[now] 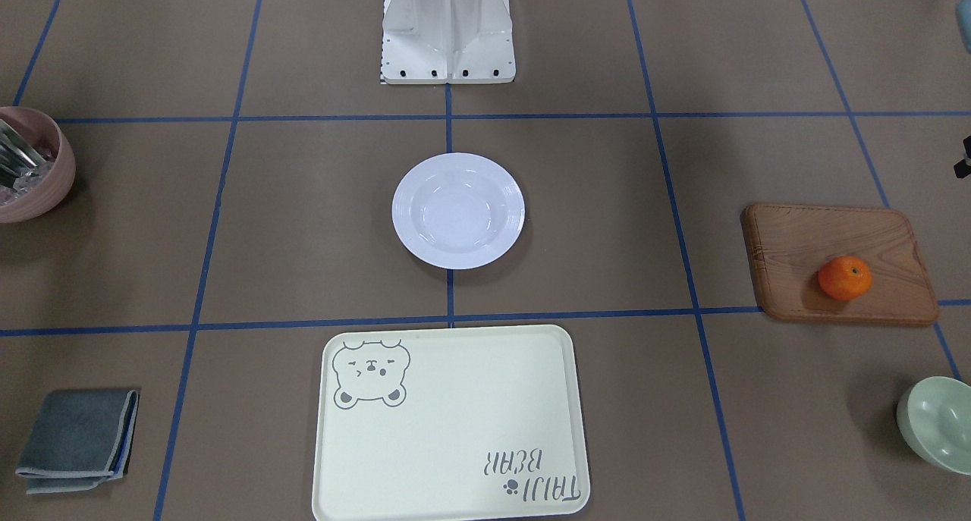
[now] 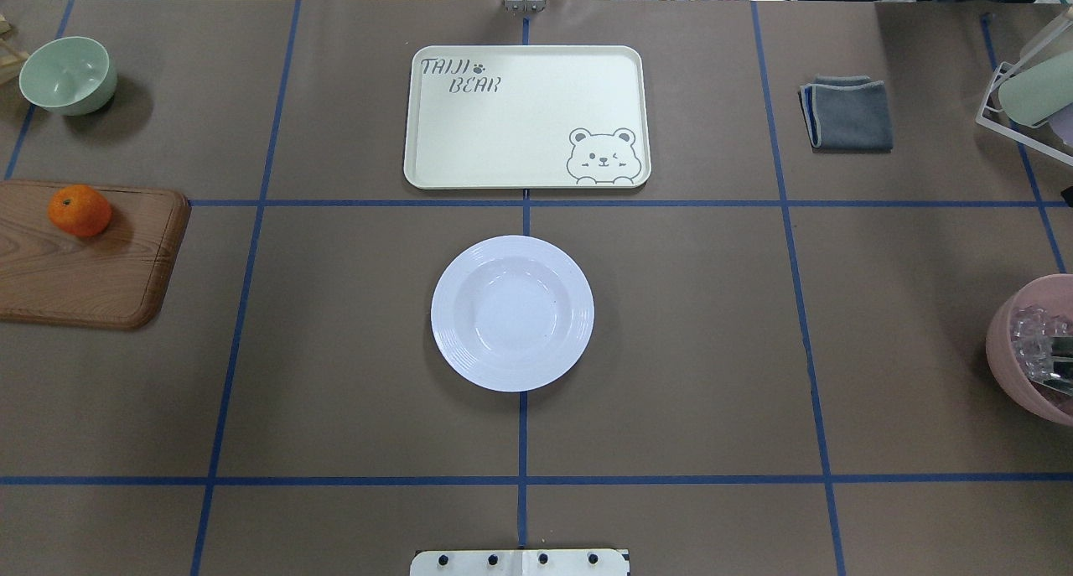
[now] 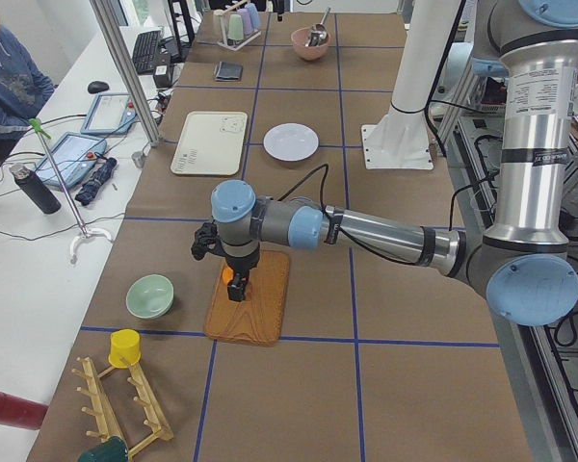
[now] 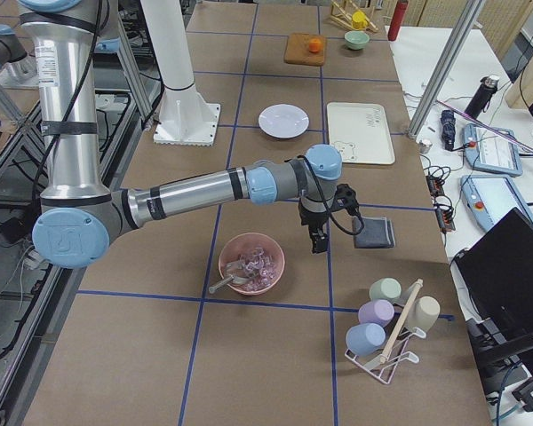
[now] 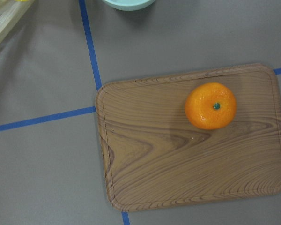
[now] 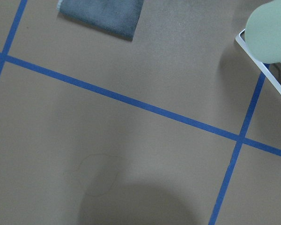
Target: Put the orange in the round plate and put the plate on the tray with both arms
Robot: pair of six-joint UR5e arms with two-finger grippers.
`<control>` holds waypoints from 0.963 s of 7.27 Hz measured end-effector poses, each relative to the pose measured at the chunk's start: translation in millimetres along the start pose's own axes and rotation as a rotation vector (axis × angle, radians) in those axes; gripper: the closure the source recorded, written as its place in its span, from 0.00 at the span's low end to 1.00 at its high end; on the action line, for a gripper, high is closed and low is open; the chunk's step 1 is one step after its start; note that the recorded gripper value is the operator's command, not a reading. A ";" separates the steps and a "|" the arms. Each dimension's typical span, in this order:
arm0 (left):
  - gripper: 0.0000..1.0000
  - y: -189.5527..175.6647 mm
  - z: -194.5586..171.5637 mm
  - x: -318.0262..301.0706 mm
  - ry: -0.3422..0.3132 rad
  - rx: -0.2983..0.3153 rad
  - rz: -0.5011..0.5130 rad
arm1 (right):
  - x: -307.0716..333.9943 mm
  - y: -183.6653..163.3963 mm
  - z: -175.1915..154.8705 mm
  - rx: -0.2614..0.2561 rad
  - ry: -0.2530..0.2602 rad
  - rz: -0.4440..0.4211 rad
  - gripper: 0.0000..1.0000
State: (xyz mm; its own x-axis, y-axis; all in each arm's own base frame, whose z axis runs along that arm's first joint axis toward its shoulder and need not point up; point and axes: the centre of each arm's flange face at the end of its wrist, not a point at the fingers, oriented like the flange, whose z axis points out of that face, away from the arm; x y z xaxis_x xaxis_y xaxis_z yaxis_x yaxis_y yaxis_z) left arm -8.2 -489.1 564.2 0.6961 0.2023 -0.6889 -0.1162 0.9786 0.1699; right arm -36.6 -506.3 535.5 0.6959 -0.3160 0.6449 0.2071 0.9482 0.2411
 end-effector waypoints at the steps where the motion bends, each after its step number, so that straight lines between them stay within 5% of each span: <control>1: 0.01 4.6 -0.8 0.8 -0.002 0.002 0.004 | 0.1 -0.1 0.1 0.001 0.000 0.002 0.00; 7: 0.01 13.5 7.9 -3.3 0.002 0.005 0.012 | 10.1 14.4 15.5 -0.029 -0.023 0.029 0.00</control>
State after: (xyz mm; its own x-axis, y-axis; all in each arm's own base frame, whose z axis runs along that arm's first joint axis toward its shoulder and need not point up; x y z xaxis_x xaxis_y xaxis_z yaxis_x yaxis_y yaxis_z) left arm -6.5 -476.8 574.3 0.6930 0.2139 -0.6885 -0.1208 0.9759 0.1817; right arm -37.2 -496.3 556.8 0.6862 -0.2888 0.6676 0.2073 0.9574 0.2011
